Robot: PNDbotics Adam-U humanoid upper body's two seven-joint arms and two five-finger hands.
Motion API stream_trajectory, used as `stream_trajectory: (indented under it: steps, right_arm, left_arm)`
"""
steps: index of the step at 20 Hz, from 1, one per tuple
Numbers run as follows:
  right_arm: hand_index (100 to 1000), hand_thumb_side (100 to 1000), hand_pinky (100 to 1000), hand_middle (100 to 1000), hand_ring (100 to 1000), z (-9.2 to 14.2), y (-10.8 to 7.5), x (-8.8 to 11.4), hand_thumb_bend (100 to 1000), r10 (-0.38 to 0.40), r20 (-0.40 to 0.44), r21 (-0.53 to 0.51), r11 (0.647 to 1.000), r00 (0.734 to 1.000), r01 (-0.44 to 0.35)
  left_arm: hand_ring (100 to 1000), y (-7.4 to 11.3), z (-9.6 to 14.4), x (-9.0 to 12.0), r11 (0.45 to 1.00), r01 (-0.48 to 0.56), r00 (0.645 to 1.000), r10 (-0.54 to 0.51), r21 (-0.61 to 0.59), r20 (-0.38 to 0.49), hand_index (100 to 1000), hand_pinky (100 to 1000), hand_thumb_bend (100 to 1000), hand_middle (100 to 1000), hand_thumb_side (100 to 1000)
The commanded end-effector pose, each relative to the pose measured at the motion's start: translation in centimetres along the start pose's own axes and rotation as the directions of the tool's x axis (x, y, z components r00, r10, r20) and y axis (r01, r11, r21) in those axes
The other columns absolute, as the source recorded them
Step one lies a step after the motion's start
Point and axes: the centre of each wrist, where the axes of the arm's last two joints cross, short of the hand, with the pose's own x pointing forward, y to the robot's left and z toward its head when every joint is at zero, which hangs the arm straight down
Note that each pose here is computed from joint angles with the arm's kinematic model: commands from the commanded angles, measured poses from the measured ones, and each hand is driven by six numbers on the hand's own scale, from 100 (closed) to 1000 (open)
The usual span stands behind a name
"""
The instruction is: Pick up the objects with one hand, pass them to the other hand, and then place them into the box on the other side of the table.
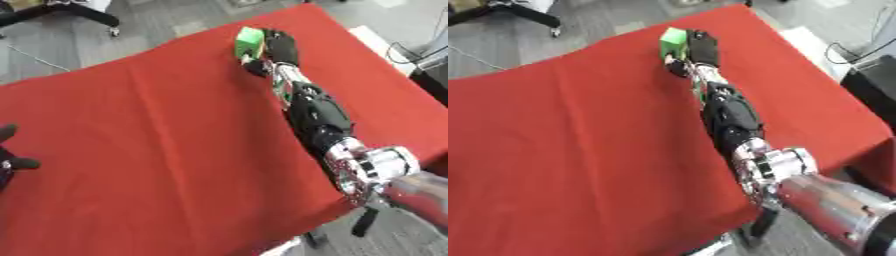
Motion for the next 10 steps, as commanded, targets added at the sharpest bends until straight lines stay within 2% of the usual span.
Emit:
stream_trajectory:
  steps: [1,4,5,7,8,10]
  right_arm:
    - [999,714,1000,899,1000,-1.0,-1.8,0.6,113,0.002,0.021,-0.054,0.999,1.0,-0.001]
    - [987,618,995,874,1000,-0.6,-0.9,0.7,100,0.015,0.037,-0.002,1.0,0.999,-0.015]
    - [956,504,972,826,1000,-0.5,-0.6,0.6,100,0.024,0.041,0.02,0.999,0.999,-0.025]
    - [908,397,951,773,1000,-0.3,-0.3,0.5,100,0.046,0.042,0.055,0.997,0.998,-0.048]
    - [838,283,918,662,958,-0.3,-0.1,0.4,100,0.058,0.04,0.067,0.996,0.998,-0.06]
    - [700,150,884,524,904,-0.2,0.0,0.3,100,0.079,0.031,0.072,0.994,0.996,-0.081]
  left_arm:
    - [839,-0.1,-0.3,0.6,1.0,0.0,1.0,0.0,-0.013,0.024,926,535,366,865,840]
    - [839,-0.1,-0.3,0.6,1.0,-0.001,1.0,0.001,-0.015,0.024,925,535,366,864,841]
    - [838,-0.1,-0.3,0.6,1.0,0.0,1.0,0.001,-0.015,0.024,925,535,366,864,841]
    - [838,-0.1,-0.3,0.6,1.0,-0.001,1.0,0.001,-0.014,0.022,925,535,367,863,842]
    - [838,-0.1,-0.3,0.6,1.0,-0.002,1.0,0.002,-0.014,0.021,926,535,365,862,844]
    - [837,-0.1,-0.3,0.6,1.0,-0.003,1.0,0.004,-0.014,0.02,926,535,364,862,845]
